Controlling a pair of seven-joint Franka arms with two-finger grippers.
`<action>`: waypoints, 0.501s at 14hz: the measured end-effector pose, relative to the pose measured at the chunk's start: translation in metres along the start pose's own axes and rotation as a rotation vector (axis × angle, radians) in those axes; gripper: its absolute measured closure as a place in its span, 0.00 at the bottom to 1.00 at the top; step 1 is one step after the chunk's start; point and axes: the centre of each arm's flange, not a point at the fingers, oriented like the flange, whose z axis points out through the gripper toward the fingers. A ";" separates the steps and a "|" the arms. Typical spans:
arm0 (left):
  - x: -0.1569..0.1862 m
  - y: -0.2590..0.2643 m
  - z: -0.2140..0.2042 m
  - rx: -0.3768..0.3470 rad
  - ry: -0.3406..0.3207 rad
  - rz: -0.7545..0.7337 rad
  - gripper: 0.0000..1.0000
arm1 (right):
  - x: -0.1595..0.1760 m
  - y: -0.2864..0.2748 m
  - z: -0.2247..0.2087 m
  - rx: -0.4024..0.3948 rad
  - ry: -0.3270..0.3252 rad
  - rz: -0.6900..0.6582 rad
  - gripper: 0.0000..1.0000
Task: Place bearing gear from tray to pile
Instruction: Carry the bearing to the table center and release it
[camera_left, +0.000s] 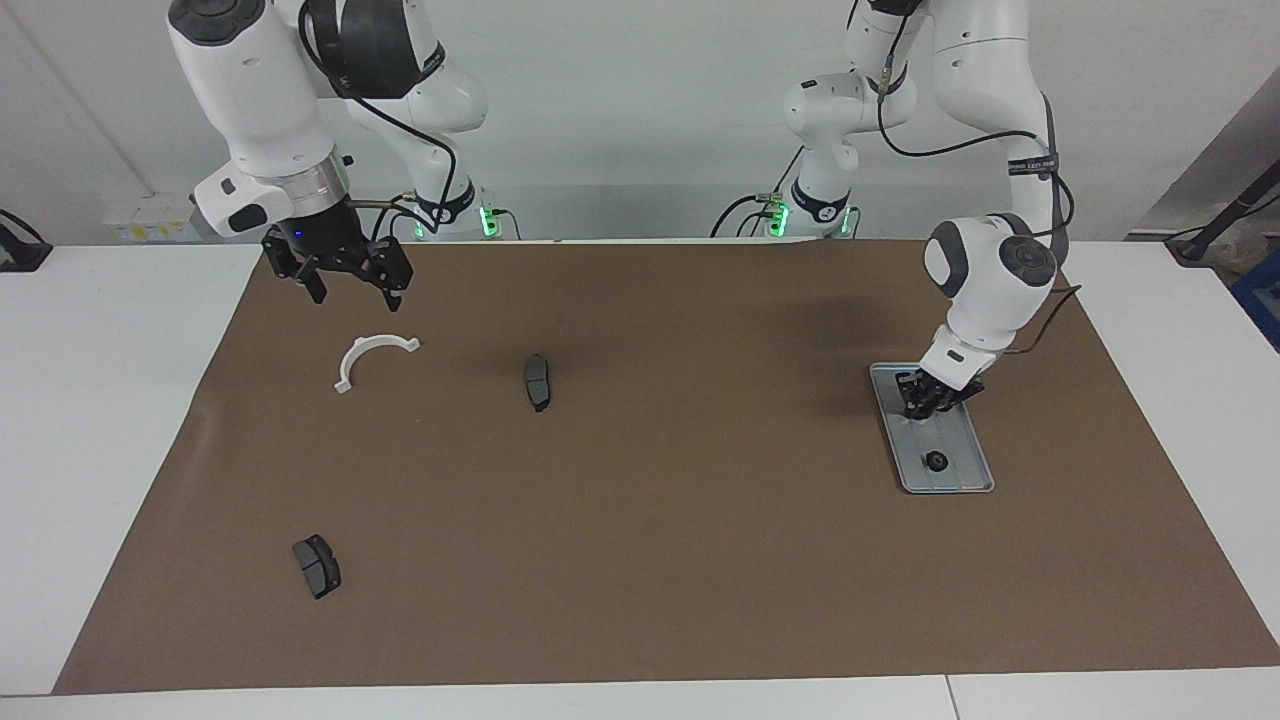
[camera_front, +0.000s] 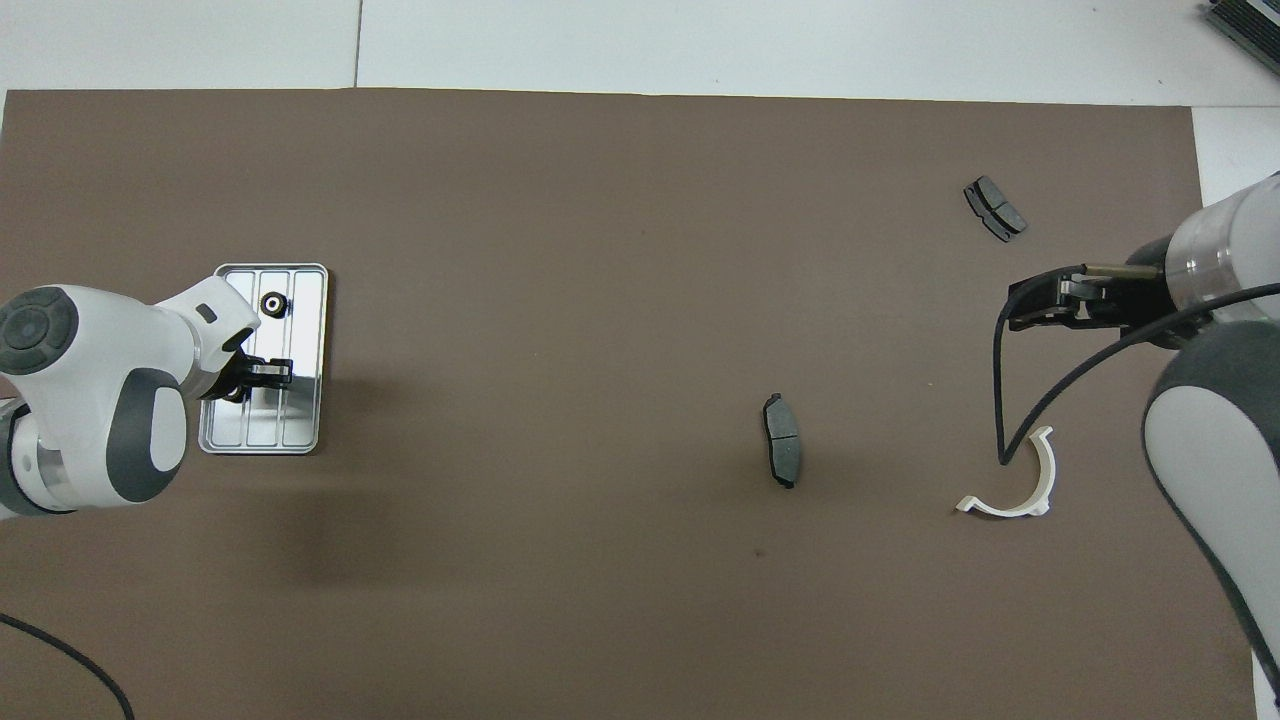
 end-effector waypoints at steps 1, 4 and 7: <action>0.008 0.002 -0.007 0.000 0.009 -0.019 0.75 | 0.000 0.000 0.000 0.000 0.000 0.000 0.00; 0.033 0.047 -0.028 -0.009 0.024 -0.087 0.75 | 0.000 0.000 0.000 0.000 0.000 0.000 0.00; 0.029 0.135 -0.026 -0.023 0.017 -0.147 0.75 | 0.000 0.000 0.000 0.000 0.000 0.000 0.00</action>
